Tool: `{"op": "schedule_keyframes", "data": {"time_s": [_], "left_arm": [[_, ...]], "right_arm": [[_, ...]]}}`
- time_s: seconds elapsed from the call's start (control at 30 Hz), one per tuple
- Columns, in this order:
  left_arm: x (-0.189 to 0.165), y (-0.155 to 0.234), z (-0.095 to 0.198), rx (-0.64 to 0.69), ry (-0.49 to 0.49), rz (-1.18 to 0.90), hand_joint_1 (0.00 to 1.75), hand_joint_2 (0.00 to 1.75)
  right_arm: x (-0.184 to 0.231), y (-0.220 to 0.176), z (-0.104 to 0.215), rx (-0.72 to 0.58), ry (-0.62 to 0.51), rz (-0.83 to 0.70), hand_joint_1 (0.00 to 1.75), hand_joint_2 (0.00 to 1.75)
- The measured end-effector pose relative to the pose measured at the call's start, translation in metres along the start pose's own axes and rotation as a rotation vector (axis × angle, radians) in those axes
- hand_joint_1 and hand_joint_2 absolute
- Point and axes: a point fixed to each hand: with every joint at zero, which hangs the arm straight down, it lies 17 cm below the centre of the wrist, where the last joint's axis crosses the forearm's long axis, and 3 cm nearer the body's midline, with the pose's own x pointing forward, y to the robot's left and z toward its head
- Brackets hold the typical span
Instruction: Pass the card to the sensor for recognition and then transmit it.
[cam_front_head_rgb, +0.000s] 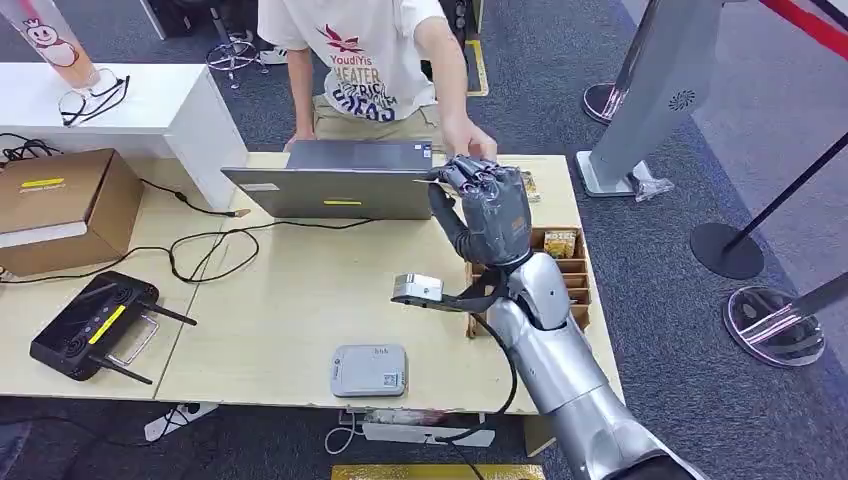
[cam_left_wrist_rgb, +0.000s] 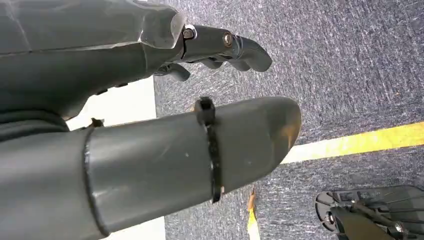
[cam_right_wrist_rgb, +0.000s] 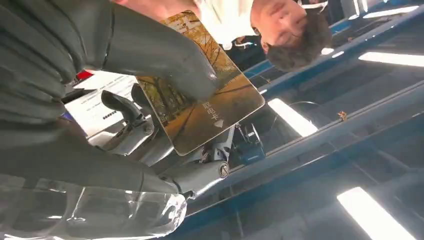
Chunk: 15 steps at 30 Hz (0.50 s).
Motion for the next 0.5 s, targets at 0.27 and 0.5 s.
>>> {"op": "schedule_keyframes", "data": {"time_s": [0.27,0.5], "left_arm": [[-0.001,0.001,0.0,0.001,0.001,0.001,0.0,0.0],[-0.002,0.002,-0.001,0.002,0.002,0.005,0.0,0.0]], "right_arm": [[-0.011,0.006,-0.002,-0.022,0.141,-0.249,1.75,1.75],[-0.009,0.025,-0.002,0.047,0.263,-0.667,1.75,1.75]]}}
